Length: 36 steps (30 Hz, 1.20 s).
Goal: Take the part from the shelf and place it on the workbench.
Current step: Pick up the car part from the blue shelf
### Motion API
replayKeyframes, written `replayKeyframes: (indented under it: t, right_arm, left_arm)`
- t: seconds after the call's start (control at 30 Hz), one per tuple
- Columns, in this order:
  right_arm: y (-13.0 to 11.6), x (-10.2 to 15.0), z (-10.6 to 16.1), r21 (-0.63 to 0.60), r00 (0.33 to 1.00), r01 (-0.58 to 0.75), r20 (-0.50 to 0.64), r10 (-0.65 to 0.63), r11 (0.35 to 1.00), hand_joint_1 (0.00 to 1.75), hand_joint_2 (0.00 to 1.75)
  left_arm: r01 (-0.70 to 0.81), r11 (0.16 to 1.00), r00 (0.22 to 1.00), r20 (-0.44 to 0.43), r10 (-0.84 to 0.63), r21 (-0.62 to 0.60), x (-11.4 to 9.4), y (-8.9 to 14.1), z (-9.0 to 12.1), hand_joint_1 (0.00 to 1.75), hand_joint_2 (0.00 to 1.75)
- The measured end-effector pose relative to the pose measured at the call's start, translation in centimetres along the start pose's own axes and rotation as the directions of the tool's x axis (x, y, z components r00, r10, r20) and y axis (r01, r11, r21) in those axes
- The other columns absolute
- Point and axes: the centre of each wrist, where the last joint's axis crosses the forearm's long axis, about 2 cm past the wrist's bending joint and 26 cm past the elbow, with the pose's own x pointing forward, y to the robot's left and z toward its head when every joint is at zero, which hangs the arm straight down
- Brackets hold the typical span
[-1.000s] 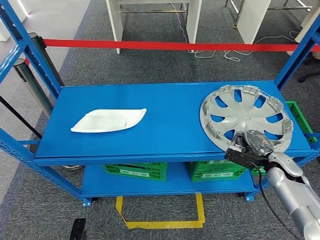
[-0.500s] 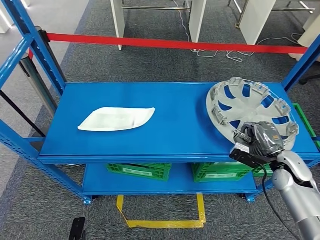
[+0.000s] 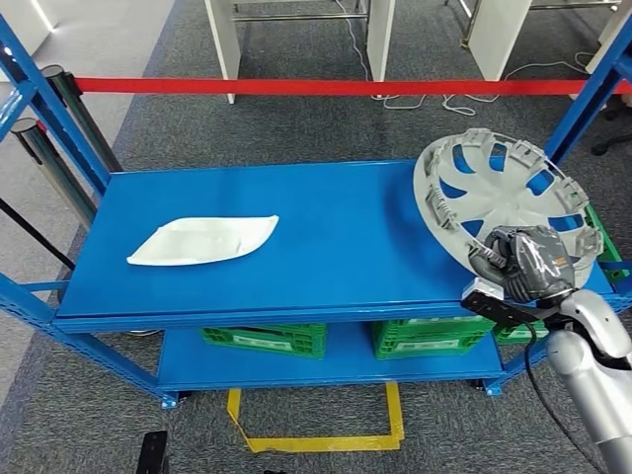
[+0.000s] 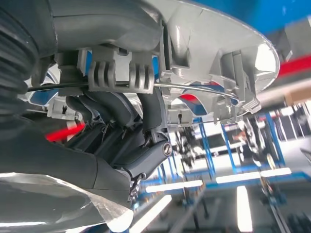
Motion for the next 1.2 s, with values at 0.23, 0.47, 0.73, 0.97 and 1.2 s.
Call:
replayKeyframes:
  t: [0.23, 0.47, 0.73, 0.97, 1.2]
  right_arm:
    - [-1.9, 0.7, -0.5, -0.045, 0.994, -0.096, 0.051, 0.098, 0.994, 1.75, 1.75]
    - [-3.2, 1.7, -1.4, -0.079, 0.98, -0.161, 0.108, 0.169, 0.984, 1.75, 1.75]
    - [-4.6, 3.9, -4.6, -0.118, 0.957, -0.191, 0.199, 0.211, 0.975, 1.75, 1.75]
    - [-5.4, 9.8, -10.0, -0.151, 0.922, -0.147, 0.337, 0.19, 0.978, 1.75, 1.75]
    - [-6.0, 12.1, -11.4, -0.16, 0.901, -0.128, 0.395, 0.182, 0.979, 1.75, 1.75]
  left_arm:
    - [0.001, 1.0, 1.0, 0.007, -0.001, 0.006, 0.2, -0.3, 0.0, 0.0, 0.0]
    - [-0.004, 1.0, 1.0, 0.009, 0.004, 0.006, 0.4, -0.7, 0.0, 0.0, 0.0]
    - [-0.075, 0.997, 0.997, -0.011, 0.076, 0.023, 3.8, -0.2, -1.9, 0.0, 1.75]
    - [-0.151, 0.984, 0.985, 0.102, 0.142, 0.09, 10.9, 1.5, -4.8, 0.0, 1.75]
    - [-0.147, 0.973, 0.983, 0.134, 0.124, 0.177, 11.3, 1.7, -4.8, 0.0, 1.75]
